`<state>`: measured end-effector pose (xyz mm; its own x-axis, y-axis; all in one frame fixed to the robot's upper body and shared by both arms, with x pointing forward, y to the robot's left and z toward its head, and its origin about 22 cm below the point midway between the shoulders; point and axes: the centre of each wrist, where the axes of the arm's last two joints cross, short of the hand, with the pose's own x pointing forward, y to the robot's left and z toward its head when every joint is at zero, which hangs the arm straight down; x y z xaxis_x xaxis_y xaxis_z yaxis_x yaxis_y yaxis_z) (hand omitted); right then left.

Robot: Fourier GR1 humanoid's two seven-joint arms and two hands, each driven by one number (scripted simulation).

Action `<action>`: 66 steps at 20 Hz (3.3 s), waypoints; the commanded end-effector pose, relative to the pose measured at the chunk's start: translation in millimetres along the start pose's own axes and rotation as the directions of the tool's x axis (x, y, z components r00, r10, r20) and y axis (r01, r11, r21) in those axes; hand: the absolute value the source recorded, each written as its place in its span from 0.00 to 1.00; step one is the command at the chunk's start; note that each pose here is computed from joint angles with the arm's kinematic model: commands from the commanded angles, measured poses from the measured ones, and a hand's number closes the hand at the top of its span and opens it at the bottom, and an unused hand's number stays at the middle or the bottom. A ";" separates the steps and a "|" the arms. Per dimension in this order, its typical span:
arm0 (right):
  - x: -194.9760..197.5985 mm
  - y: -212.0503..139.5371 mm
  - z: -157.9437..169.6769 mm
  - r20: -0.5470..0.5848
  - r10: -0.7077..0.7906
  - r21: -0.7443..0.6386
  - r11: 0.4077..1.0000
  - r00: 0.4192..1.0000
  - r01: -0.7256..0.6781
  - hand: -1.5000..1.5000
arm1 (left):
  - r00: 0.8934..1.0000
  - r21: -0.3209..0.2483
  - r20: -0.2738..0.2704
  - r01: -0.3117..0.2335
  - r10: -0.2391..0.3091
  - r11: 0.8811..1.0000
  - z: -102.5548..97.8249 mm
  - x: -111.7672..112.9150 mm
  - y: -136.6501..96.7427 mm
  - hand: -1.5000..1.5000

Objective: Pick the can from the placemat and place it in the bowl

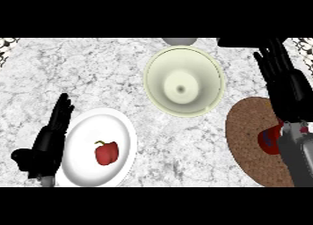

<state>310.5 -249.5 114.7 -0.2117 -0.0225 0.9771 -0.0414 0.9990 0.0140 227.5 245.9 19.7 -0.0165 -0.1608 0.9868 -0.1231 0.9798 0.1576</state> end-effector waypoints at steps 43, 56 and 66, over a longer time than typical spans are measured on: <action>33.7 -52.2 115.2 -0.635 0.428 -0.199 0.714 0.643 -0.672 0.00 | 0.998 -0.149 0.018 -0.050 0.053 0.988 -37.7 24.8 -45.0 0.50; 21.0 -65.0 152.1 -0.536 0.375 -0.271 0.772 0.756 -0.575 0.00 | 0.999 -0.129 0.012 -0.038 0.040 0.991 -50.4 16.8 -26.2 0.50; -11.6 -57.4 135.4 -0.532 0.269 -0.298 0.828 0.803 -0.475 0.00 | 0.999 -0.144 -0.002 -0.053 0.054 0.988 -48.0 5.7 -14.7 0.50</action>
<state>178.6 -315.4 77.0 0.3299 0.3076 0.8925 0.3637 0.8310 -0.4208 273.5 222.9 24.7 -0.0227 -0.1135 0.9933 0.0203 0.9933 0.1140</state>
